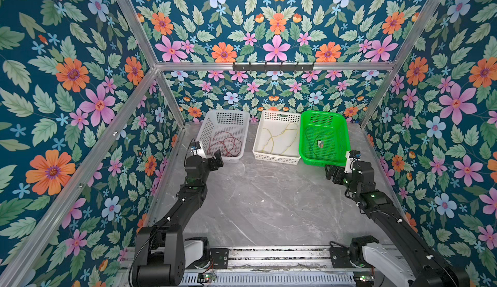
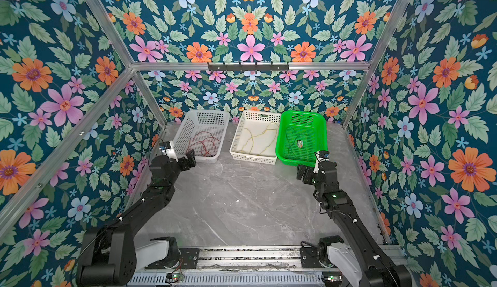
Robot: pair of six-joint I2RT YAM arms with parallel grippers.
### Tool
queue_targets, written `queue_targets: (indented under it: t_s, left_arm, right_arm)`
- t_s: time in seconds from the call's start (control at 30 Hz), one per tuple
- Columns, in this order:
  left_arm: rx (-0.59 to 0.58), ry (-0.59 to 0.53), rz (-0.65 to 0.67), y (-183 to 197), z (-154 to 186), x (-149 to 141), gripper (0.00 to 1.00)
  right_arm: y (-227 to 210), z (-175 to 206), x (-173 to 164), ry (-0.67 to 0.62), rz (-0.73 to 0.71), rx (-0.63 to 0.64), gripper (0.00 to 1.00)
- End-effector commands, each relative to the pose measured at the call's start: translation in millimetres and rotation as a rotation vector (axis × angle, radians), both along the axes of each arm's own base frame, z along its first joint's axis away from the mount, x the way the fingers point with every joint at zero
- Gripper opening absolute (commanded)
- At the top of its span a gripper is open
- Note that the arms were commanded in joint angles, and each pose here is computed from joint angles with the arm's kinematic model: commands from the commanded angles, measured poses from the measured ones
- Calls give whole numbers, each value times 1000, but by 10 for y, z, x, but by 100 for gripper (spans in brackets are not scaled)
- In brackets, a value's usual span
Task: Untangle and sort cables by color
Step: Reset both arms
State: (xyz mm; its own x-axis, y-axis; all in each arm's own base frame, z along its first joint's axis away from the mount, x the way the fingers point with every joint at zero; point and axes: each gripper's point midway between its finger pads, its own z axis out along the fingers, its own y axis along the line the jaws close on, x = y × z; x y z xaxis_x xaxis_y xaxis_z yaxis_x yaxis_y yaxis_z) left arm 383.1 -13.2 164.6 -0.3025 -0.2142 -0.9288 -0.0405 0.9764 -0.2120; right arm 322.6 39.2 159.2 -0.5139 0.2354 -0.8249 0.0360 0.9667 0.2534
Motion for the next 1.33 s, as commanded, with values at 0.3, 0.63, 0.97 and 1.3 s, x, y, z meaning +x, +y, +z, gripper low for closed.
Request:
queue_targets:
  t_s: [0.3,0.63,0.97,1.3]
  left_arm:
    - [238,-168,156,359,-267,-165,99]
    - [259,-123,127,331,-526,18,100]
    - [265,-135,157,374,-500,32,100]
    - [273,-135,139,327,-502,39,100]
  right_arm:
    - [-621,-291,270,-235,-262,-280,99]
    - [-783,-597,461,-210,-254,-211,99]
    - [-786,-595,457,-204,-254,-211,99]
    - [-785,-595,452,-204,-253,-211,99]
